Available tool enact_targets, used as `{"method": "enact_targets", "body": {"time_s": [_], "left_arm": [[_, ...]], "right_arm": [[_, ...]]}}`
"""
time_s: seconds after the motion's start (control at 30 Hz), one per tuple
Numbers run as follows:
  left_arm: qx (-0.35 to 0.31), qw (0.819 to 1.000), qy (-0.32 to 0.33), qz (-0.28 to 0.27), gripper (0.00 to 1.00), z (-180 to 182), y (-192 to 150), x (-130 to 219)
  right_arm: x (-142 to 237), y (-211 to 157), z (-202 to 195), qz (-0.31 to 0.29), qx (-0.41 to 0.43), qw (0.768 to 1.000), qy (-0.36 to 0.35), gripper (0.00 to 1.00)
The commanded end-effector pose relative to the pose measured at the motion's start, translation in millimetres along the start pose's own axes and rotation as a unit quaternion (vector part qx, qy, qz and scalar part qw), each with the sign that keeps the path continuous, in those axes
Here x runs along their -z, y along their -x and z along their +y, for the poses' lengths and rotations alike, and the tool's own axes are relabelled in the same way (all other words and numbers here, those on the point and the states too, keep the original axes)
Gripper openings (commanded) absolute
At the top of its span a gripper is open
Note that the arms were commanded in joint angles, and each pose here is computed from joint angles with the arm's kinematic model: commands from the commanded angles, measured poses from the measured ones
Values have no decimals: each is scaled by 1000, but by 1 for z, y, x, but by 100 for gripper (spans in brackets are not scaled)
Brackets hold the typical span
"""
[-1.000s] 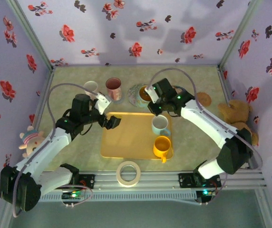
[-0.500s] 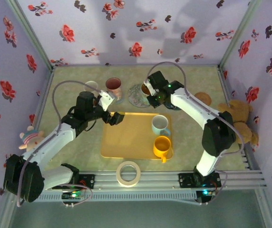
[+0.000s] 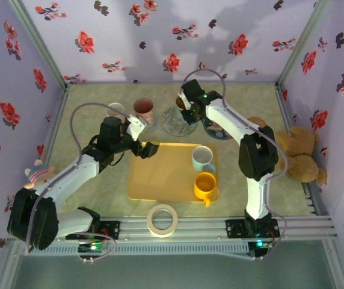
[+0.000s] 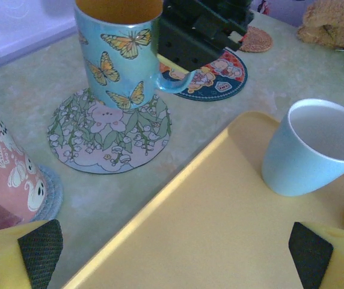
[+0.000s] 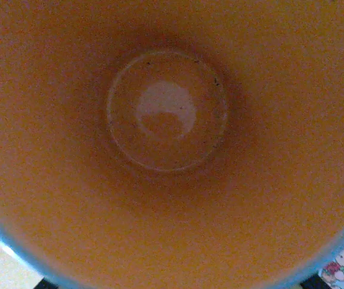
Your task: Place the cup by the coaster
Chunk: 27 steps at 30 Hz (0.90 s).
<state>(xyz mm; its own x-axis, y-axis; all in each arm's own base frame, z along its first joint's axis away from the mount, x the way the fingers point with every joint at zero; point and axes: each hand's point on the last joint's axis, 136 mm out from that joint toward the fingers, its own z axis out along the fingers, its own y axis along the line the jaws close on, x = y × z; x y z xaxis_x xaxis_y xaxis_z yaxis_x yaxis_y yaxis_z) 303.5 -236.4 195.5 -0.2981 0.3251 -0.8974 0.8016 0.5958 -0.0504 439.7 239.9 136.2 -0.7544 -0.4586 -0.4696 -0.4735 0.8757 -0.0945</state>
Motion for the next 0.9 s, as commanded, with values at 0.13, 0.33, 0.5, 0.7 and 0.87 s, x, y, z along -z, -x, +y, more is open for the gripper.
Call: {"method": "enact_targets", "body": {"time_s": [0.13, 0.33, 0.5, 0.7, 0.87], "left_arm": [[3, 1000, 8, -7, 100, 2, -3, -5], [-2, 1000, 17, -7, 100, 6, 0, -7], [0, 1000, 17, 4, 100, 8, -6, -14], [-3, 1000, 9, 11, 100, 4, -8, -13], [-7, 1000, 7, 17, 100, 2, -12, -10]], "right_arm": [[0, 42, -5, -46, -28, 999, -4, 0], [-15, 45, -5, -35, -31, 999, -8, 0], [-21, 39, -3, -23, -32, 999, -5, 0], [-28, 34, 3, -19, -33, 999, 3, 0], [-34, 30, 10, -16, -31, 999, 8, 0]]}}
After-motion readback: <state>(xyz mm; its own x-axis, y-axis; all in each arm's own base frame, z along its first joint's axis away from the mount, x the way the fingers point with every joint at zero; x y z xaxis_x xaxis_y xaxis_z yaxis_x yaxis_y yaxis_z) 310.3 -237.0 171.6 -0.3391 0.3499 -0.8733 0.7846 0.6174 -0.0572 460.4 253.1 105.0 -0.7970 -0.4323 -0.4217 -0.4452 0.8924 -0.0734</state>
